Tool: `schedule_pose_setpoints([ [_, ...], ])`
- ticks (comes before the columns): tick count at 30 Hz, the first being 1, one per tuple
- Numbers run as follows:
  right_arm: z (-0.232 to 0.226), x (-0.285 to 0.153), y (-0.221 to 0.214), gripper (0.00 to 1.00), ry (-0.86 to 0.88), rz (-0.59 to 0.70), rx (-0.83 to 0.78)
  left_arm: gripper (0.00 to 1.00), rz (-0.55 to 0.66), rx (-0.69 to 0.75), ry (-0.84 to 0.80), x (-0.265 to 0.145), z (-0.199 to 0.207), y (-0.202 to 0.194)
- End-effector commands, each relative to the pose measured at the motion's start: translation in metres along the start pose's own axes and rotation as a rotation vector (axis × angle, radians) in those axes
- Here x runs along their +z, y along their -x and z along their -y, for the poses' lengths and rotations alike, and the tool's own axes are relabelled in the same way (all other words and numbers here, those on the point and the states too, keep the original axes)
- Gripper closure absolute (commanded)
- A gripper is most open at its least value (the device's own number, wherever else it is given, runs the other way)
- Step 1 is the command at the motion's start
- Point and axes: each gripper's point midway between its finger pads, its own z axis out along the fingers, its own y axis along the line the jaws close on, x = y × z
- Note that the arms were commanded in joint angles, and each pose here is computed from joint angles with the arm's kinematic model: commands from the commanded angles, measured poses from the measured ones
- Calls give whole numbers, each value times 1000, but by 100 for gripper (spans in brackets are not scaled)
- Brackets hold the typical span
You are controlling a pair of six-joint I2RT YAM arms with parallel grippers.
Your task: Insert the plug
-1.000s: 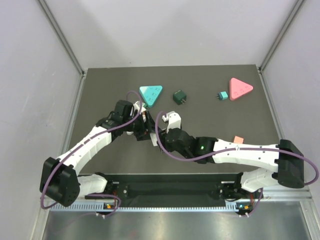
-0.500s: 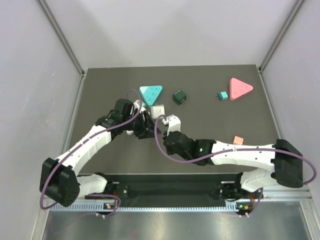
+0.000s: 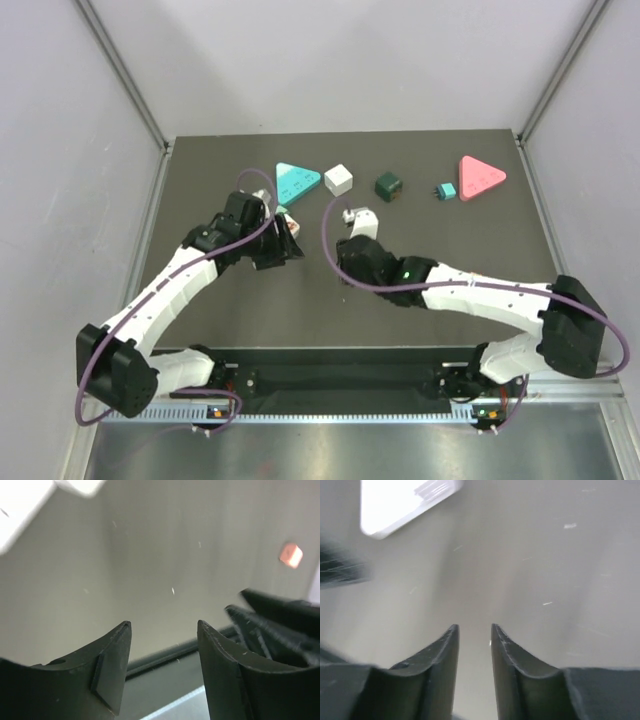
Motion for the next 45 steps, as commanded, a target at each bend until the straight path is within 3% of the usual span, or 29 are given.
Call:
schedule_pose_setpoints([
  [1,36,-3,32,62,-36,40,101,40,163,92,76,-17,3,45],
  [2,44,-1,39,57,-38,51,96,39,190,95,75,-21,8,53],
  [3,60,5,51,47,-62,71,113,37,205,98,89,-20,6,58],
  [7,92,27,98,35,-91,130,95,38,245,100,86,-20,9,72],
  [10,91,55,132,25,-54,154,-26,38,255,110,63,-21,13,72],
  [11,93,78,124,22,-63,111,-81,37,256,113,65,-21,11,71],
  [12,94,83,149,18,-77,140,-140,37,269,119,63,-23,11,72],
  [16,111,148,157,14,-103,75,-203,37,273,111,61,-23,6,67],
  [17,109,156,176,13,-90,106,-197,37,261,109,58,-20,4,62],
  [23,123,222,181,12,-14,82,-176,38,232,95,2,-16,8,53],
  [31,128,267,169,13,6,59,-263,38,244,97,-7,-18,13,58],
  [35,130,275,173,19,2,59,-313,38,240,89,-27,-17,18,59],
  [38,131,278,168,34,1,47,-337,39,229,85,-32,-15,20,58],
  [41,139,274,172,57,-42,47,-352,39,212,76,-43,-14,22,56],
  [42,139,271,175,71,-45,54,-355,39,210,73,-50,-15,24,56],
  [45,133,250,194,90,-39,90,-360,39,219,65,-67,-22,31,61],
])
